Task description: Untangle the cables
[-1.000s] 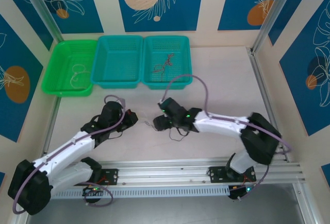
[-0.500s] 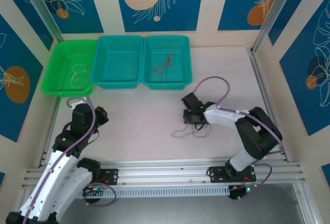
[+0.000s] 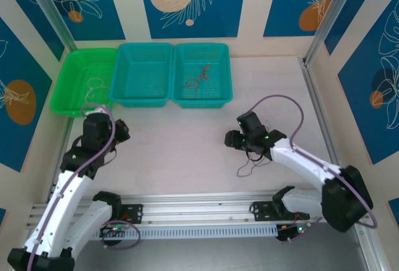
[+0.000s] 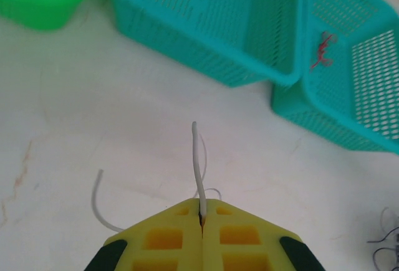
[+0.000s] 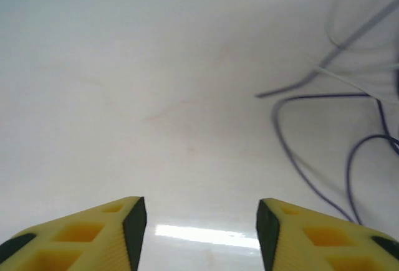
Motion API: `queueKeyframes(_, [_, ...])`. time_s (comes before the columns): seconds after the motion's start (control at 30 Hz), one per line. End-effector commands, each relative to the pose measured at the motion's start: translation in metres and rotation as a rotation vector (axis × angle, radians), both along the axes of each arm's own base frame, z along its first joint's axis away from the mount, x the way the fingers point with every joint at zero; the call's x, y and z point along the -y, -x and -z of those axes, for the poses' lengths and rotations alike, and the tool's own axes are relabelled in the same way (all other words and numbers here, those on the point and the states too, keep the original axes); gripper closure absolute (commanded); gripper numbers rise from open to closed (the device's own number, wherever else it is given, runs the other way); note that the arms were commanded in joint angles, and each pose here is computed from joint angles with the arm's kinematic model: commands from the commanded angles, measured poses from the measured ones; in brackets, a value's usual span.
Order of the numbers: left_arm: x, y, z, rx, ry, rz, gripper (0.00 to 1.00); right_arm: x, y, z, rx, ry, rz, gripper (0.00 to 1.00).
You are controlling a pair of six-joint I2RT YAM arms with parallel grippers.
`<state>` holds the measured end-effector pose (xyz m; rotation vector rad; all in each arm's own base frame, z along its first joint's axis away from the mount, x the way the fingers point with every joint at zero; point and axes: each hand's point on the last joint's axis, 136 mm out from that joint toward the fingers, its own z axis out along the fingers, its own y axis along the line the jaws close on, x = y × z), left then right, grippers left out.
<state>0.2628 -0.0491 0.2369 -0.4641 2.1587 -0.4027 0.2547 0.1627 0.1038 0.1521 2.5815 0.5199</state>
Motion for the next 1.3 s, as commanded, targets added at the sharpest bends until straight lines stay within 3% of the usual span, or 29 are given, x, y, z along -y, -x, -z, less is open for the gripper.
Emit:
queueKeyframes(0.0, [-0.009,-0.024,-0.059,0.145,-0.082,-0.006,1.0,-0.008,0.008,-0.043,0.064,-0.09,-0.029,0.44])
queueKeyframes(0.1, [-0.021,-0.049,-0.094,0.2,-0.123,-0.045,1.0,-0.008,0.017,-0.07,0.126,-0.148,-0.045,0.41])
queueKeyframes(0.23, [-0.042,-0.092,-0.136,0.257,-0.084,-0.104,1.0,-0.006,0.028,-0.082,0.159,-0.18,-0.063,0.39])
queueKeyframes(0.37, [-0.091,-0.134,-0.145,0.218,-0.004,-0.248,1.0,-0.001,0.035,-0.076,0.137,-0.163,-0.058,0.38])
queueKeyframes(0.6, [-0.18,-0.174,-0.103,0.117,0.061,-0.45,1.0,0.002,0.038,-0.068,0.131,-0.146,-0.063,0.37])
queueKeyframes(0.77, [-0.208,-0.193,-0.026,-0.033,0.13,-0.489,1.0,0.0,0.033,-0.069,0.137,-0.146,-0.068,0.36])
queueKeyframes(0.8, [-0.209,-0.197,-0.01,-0.055,0.145,-0.485,0.98,-0.002,0.032,-0.069,0.137,-0.147,-0.071,0.36])
queueKeyframes(0.93, [-0.213,-0.208,0.044,-0.154,0.23,-0.473,0.49,-0.005,0.029,-0.073,0.141,-0.151,-0.08,0.36])
queueKeyframes(1.0, [-0.21,-0.211,0.046,-0.162,0.245,-0.451,0.37,-0.004,0.03,-0.072,0.137,-0.148,-0.079,0.36])
queueKeyframes(1.1, [-0.203,-0.209,0.027,-0.108,0.254,-0.429,0.32,-0.001,0.032,-0.069,0.13,-0.144,-0.067,0.36])
queueKeyframes(1.27, [-0.168,-0.201,-0.022,0.01,0.29,-0.346,0.3,0.01,0.033,-0.062,0.112,-0.118,-0.006,0.35])
